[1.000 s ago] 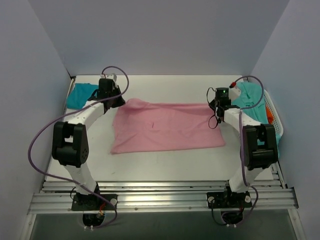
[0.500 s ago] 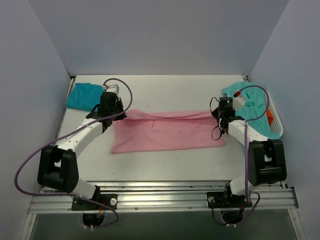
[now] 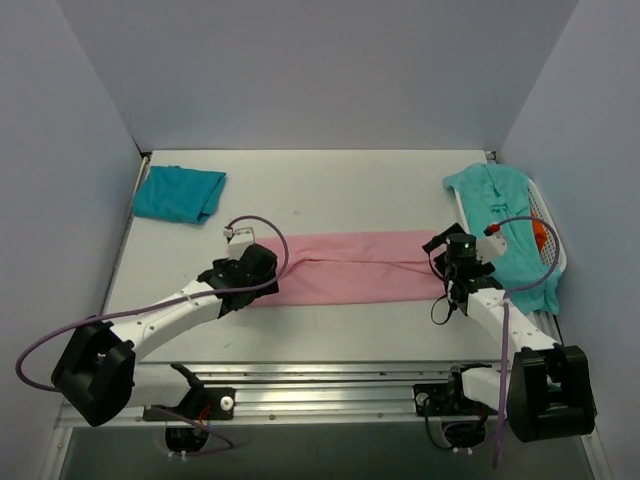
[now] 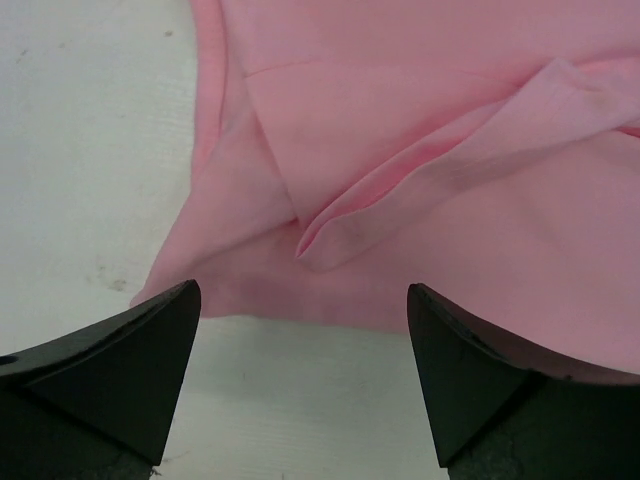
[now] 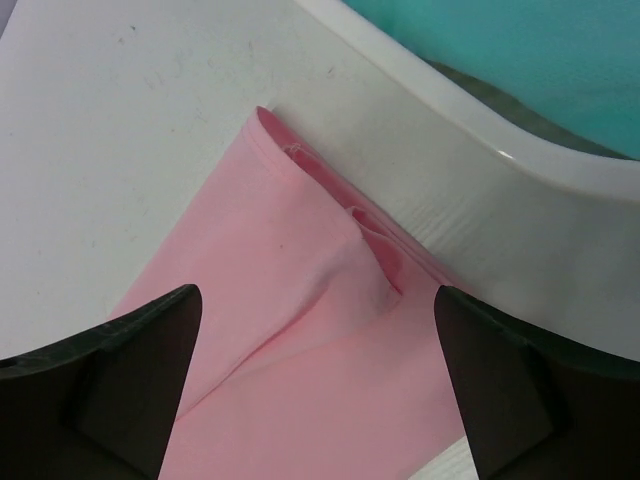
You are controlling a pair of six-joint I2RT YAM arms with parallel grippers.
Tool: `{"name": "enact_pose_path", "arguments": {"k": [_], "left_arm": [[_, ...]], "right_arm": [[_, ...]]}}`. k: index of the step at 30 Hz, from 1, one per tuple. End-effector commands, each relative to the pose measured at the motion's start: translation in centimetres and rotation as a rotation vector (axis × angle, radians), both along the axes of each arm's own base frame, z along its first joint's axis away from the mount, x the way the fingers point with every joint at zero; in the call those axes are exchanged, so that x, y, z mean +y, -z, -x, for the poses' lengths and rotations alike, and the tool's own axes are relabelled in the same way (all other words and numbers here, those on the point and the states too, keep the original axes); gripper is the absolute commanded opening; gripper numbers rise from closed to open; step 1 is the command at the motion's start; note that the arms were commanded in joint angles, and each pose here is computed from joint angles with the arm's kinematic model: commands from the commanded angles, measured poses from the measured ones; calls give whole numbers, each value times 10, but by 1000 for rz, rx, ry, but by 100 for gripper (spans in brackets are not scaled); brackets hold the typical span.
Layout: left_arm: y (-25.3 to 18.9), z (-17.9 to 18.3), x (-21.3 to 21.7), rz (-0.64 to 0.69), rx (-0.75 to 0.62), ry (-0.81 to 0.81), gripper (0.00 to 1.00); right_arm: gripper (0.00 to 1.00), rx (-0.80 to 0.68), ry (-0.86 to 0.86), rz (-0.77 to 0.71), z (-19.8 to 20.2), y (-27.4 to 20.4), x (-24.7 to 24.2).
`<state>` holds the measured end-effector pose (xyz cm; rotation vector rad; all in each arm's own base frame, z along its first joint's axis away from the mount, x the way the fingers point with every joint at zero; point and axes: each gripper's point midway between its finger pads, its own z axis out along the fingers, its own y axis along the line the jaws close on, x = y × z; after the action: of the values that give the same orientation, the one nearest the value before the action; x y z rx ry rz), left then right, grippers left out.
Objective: Fold and stack the t-shirts
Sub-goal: Fold the other side of the tshirt into a rectangle, then rotate the tshirt 90 degrees
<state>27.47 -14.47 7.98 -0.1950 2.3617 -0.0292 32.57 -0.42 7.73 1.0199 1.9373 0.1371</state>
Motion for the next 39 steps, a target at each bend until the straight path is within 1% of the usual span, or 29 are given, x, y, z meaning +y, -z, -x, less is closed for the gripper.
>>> {"name": "enact_pose_path", "arguments": {"k": [1,2,4,5,9,10,13,16,20,24,26,27,29,34,35,37,38,39], "left_arm": [[-18,12,36,-81,-80,-248,94],[-18,21,38,-105,-74,-253,94],[-26,24,43,-78,-113,-308,94],[-29,26,48,-87,-129,-326,94],[-43,27,52,-17,-199,-361,94],[-50,27,51,22,-225,-363,94],[-48,24,36,146,-253,-336,95],[-41,25,16,242,-240,-301,96],[-22,26,6,250,-206,-317,96],[3,24,3,196,-155,-356,95],[10,20,0,209,-159,-375,94],[17,19,0,196,-150,-382,94],[21,12,-5,214,-165,-391,94],[38,-7,-9,190,-155,-420,94],[46,-10,-3,173,-143,-434,94],[51,-19,-4,198,-148,-440,97],[60,-19,-3,198,-120,-436,99],[61,-29,-1,231,-134,-454,92]], "right_arm": [[100,-14,89,10,10,-4,-12],[100,-8,93,7,12,-3,-12],[100,-16,92,3,11,-7,-11],[100,-15,94,-2,11,-8,-10],[100,-61,67,-11,6,-25,0],[100,-68,59,-13,5,-27,3],[100,-115,18,-19,1,-44,21],[100,-147,-6,-9,-2,-60,35],[100,-170,-21,-7,-5,-72,41],[100,-186,-23,-8,-6,-77,42],[100,-185,-25,-2,-7,-76,41],[100,-189,-26,-1,-7,-78,42],[100,-184,-24,9,-6,-77,40],[100,-188,-22,21,-2,-79,37],[100,-196,-20,22,-2,-82,37],[100,-200,-19,22,-1,-83,36],[100,-202,-17,25,0,-83,35],[100,-201,-17,28,0,-83,35]]}}
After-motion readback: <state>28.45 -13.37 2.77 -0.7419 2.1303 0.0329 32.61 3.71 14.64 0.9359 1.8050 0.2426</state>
